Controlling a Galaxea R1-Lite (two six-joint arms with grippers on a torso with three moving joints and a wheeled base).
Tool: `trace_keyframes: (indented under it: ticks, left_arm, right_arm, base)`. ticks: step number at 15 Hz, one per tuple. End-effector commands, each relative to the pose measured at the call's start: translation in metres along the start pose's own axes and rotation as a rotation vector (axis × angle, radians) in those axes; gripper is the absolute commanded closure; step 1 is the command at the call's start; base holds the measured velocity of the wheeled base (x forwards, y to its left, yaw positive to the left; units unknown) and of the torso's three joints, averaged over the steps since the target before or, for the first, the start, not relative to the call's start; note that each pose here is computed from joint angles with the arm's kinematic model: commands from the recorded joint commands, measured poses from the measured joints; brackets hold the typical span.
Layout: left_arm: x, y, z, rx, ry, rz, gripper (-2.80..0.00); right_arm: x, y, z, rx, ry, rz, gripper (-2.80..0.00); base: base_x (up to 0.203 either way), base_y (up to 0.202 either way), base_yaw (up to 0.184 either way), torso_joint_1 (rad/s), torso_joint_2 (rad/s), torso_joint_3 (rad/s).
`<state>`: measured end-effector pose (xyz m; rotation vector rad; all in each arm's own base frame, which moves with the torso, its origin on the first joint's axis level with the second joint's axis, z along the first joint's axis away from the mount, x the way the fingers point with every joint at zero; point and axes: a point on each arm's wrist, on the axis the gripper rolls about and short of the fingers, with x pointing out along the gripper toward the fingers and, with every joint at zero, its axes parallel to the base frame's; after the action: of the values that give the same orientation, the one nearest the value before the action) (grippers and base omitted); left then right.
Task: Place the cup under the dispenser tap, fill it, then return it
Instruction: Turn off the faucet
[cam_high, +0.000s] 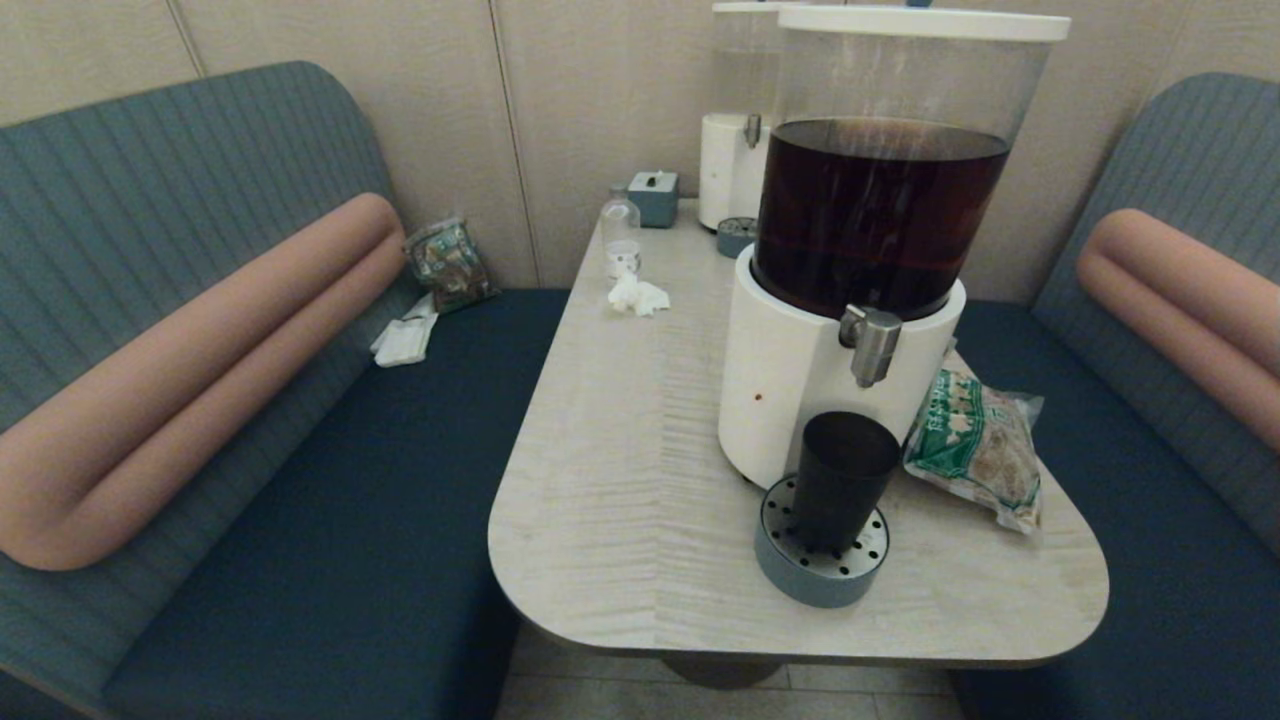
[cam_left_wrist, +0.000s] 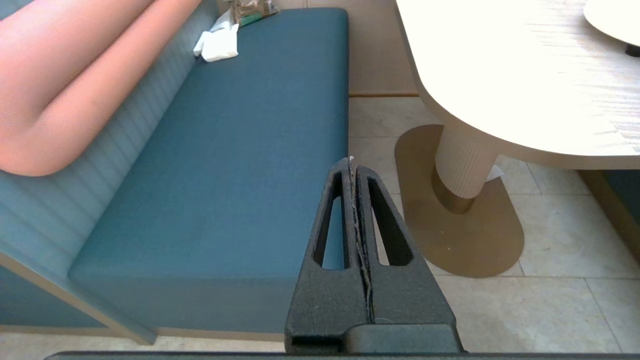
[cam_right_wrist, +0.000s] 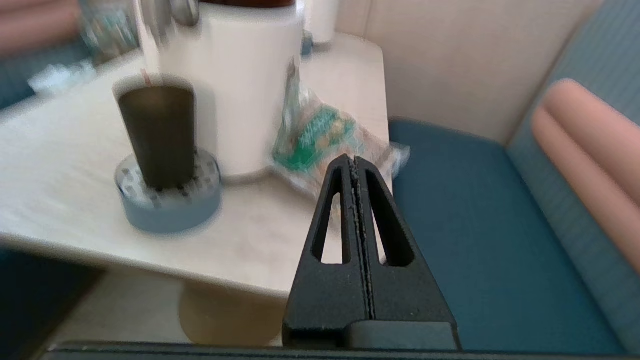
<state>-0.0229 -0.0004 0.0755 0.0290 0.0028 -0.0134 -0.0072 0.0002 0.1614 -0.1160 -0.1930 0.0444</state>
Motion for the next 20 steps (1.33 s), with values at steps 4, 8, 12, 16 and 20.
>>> trace_keyframes:
  ticks: [4, 8, 12, 16, 20]
  left_arm:
    - [0.0, 0.0, 0.0, 0.0, 0.002, 0.0, 0.0]
    - [0.0, 0.0, 0.0, 0.0, 0.002, 0.0, 0.0]
    - [0.0, 0.0, 0.0, 0.0, 0.002, 0.001, 0.0]
    - [0.0, 0.0, 0.0, 0.006, 0.001, -0.005, 0.0]
    - [0.0, 0.0, 0.0, 0.003, 0.002, -0.004, 0.0]
  right_arm:
    - [-0.008, 0.004, -0.037, -0.042, -0.044, -0.046, 0.0]
    - [-0.028, 0.008, -0.062, -0.044, 0.023, -0.048, 0.0]
    - [-0.032, 0.012, -0.083, -0.031, 0.208, 0.014, 0.0]
    - [-0.032, 0.012, -0.082, 0.041, 0.212, 0.001, 0.0]
    - [-0.032, 0.011, -0.082, 0.064, 0.212, -0.032, 0.0]
  base:
    - [0.0, 0.0, 0.0, 0.0, 0.0, 0.0]
    - [0.0, 0.0, 0.0, 0.0, 0.0, 0.0]
    - [0.0, 0.0, 0.0, 0.0, 0.0, 0.0]
    - [0.0, 0.0, 0.0, 0.0, 0.0, 0.0]
    - [0.0, 0.0, 0.0, 0.0, 0.0, 0.0]
